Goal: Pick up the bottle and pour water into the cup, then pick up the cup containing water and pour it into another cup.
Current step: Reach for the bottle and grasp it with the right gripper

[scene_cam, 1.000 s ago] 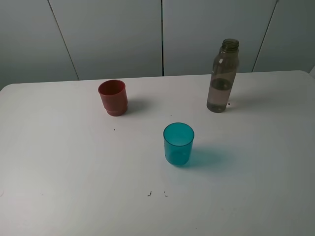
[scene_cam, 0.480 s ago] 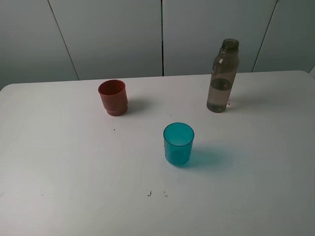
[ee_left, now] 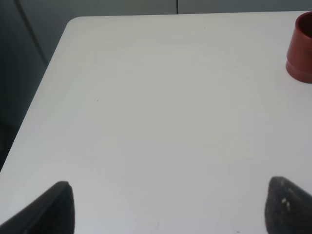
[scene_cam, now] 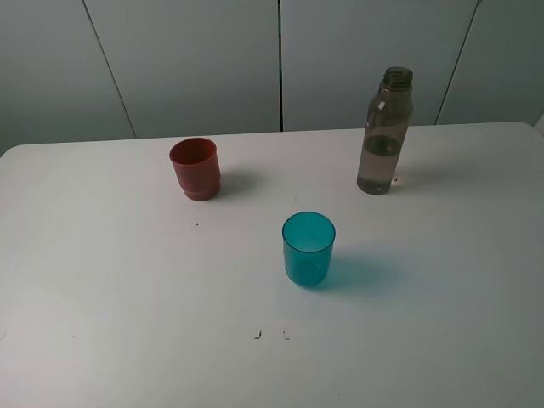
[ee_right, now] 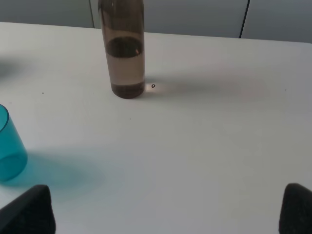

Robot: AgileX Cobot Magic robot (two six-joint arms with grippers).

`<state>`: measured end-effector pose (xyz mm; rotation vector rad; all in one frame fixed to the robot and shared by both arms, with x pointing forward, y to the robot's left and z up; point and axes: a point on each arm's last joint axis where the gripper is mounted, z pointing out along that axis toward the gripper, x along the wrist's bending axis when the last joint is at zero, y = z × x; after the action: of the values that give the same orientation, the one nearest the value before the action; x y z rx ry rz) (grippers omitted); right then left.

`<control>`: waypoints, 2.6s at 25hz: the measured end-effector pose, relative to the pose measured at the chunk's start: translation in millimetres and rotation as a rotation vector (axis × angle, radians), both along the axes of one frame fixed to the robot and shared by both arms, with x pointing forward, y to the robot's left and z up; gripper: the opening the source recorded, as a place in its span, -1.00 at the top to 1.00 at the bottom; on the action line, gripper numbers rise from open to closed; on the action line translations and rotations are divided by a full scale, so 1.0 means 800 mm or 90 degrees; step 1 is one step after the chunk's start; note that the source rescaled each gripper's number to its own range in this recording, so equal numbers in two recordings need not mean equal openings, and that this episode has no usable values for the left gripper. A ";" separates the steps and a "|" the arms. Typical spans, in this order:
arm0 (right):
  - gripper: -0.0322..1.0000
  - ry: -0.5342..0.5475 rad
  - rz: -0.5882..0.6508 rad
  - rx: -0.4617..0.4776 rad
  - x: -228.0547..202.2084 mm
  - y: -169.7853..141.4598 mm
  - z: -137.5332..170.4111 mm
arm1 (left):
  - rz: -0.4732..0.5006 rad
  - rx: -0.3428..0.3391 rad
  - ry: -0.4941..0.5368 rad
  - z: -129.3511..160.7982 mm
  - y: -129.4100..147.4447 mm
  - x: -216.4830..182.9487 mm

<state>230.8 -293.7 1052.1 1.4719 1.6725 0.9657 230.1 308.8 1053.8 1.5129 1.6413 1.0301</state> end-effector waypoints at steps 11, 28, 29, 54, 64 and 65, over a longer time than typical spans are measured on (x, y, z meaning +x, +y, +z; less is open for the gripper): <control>-1.00 -0.019 -0.001 0.001 0.004 0.000 0.019 | 0.000 0.000 0.000 0.000 0.000 0.000; -1.00 0.011 0.047 0.044 0.177 0.017 0.048 | 0.000 0.000 0.000 0.000 0.000 0.000; -1.00 0.024 0.045 0.041 0.187 0.016 0.043 | 0.000 0.000 0.000 0.000 0.000 0.000; -1.00 0.217 0.066 -0.055 0.348 0.054 -0.160 | 0.000 0.000 0.000 0.000 0.000 0.000; -1.00 0.165 0.101 -0.017 0.367 0.065 -0.193 | 0.000 0.000 0.000 0.000 0.000 0.000; -1.00 0.148 0.105 -0.009 0.369 0.067 -0.193 | 0.000 0.000 0.000 0.000 0.000 0.000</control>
<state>526.0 -239.9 897.9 1.5008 1.9898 0.8947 230.1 308.8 1053.8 1.5129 1.6413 1.0301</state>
